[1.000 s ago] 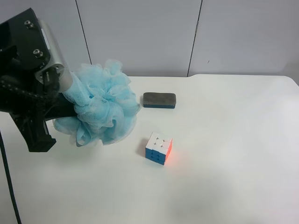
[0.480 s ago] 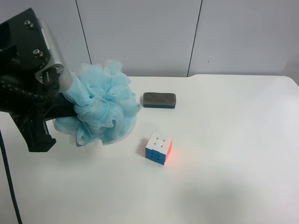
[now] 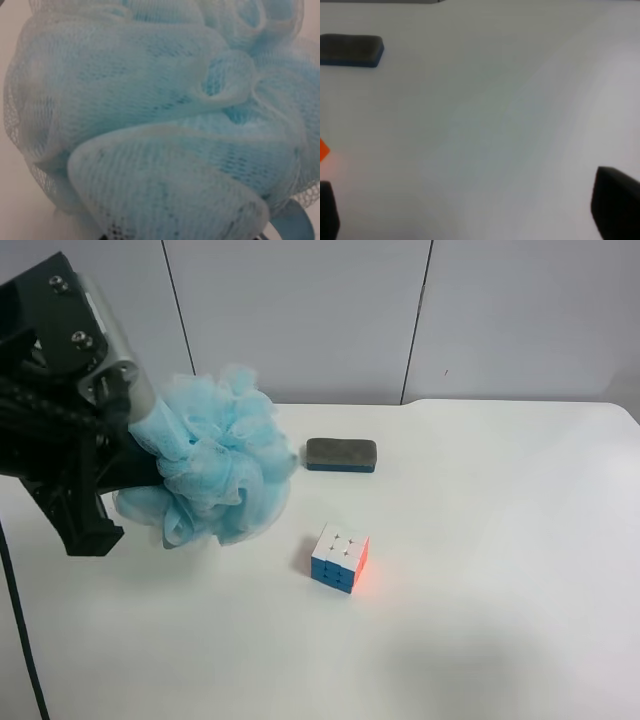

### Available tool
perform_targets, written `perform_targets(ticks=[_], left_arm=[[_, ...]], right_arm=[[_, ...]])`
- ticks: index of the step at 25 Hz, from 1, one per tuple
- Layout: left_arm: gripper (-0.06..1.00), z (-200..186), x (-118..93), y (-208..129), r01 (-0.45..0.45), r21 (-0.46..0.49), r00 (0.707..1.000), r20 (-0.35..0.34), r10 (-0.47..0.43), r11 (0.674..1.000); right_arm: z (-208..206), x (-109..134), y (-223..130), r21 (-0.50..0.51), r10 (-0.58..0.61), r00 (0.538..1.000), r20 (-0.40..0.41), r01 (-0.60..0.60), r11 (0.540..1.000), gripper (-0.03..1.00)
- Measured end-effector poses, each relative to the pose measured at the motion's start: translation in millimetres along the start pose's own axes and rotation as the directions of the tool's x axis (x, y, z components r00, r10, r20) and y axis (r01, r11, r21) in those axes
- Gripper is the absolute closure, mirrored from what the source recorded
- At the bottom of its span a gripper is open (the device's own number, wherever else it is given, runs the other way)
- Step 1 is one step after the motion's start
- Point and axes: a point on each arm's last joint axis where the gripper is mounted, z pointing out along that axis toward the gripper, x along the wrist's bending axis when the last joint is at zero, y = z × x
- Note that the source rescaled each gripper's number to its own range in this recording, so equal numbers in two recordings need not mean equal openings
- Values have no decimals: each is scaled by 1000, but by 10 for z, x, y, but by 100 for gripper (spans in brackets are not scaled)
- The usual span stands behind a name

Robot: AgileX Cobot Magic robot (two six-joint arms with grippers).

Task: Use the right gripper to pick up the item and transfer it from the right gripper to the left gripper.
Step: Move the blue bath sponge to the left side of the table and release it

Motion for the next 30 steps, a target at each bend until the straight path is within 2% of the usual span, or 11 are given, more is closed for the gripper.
perform_targets(ticks=[5, 8, 16, 21, 30], left_arm=[[94, 123, 308, -104, 179, 95, 982, -79, -172, 979], [94, 263, 488, -111, 235, 183, 971, -94, -220, 955], [94, 845, 727, -67, 245, 336, 969, -59, -239, 909], [94, 1231, 770, -238, 224, 423, 973, -49, -225, 878], [94, 1612, 1020, -470, 269, 433, 963, -107, -248, 860]], right_arm=[[0, 0, 0, 0, 0, 1000, 0, 0, 1000, -3], [0, 0, 0, 0, 0, 1000, 0, 0, 1000, -3], [0, 0, 0, 0, 0, 1000, 0, 0, 1000, -3], [0, 0, 0, 0, 0, 1000, 0, 0, 1000, -3], [0, 0, 0, 0, 0, 1000, 0, 0, 1000, -3]])
